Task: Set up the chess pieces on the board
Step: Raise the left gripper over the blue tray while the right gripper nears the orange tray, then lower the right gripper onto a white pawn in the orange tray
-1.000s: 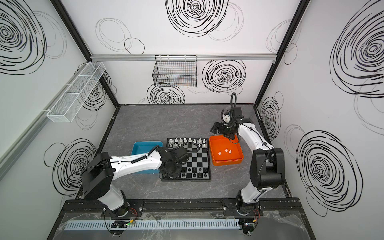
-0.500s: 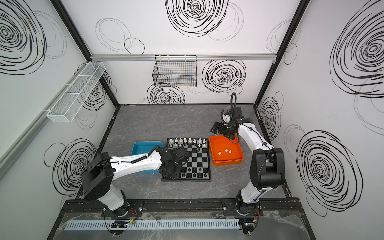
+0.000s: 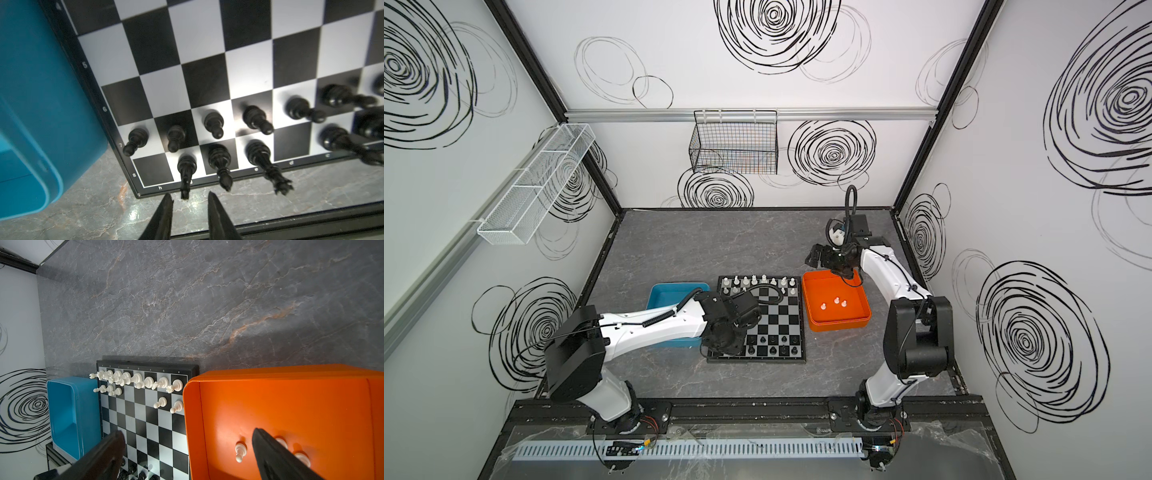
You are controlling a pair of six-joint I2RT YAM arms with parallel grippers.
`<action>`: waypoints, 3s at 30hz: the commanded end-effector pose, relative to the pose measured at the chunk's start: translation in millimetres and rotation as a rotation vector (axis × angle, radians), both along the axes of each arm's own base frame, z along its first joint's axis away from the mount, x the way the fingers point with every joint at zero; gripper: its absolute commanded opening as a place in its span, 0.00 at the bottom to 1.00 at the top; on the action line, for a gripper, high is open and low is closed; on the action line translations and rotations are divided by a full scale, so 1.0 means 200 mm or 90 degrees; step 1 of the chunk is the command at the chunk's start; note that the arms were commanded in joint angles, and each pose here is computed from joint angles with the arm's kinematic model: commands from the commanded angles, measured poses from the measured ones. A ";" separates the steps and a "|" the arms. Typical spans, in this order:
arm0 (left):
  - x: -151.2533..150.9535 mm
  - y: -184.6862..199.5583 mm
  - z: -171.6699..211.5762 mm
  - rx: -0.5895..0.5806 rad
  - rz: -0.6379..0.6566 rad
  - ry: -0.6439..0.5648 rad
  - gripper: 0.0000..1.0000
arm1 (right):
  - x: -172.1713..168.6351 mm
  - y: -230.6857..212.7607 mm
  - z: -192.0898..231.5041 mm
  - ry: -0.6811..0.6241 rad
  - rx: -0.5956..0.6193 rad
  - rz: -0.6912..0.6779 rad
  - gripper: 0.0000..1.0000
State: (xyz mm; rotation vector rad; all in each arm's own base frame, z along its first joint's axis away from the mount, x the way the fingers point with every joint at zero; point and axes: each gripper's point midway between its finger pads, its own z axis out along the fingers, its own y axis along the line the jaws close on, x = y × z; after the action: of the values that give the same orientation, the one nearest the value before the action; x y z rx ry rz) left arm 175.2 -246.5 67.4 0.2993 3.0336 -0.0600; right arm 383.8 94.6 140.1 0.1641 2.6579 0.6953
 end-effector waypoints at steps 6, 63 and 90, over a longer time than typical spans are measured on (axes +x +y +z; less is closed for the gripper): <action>0.11 0.00 0.20 -0.048 0.006 -0.052 0.43 | -0.01 -0.09 0.15 -0.094 -0.037 -0.040 1.00; 0.91 0.77 0.44 -0.113 0.150 -0.191 0.91 | -0.43 -0.13 -0.47 0.067 -0.268 -0.018 0.50; 0.88 0.81 0.40 -0.097 0.158 -0.181 0.93 | -0.32 -0.12 -0.53 0.059 -0.280 -0.002 0.38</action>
State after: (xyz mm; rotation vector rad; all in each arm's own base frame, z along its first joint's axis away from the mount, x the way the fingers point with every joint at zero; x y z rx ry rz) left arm 352.8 -90.4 141.3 -0.0791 2.7636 -0.2244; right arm 306.1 70.8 26.9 0.0981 2.8585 0.1050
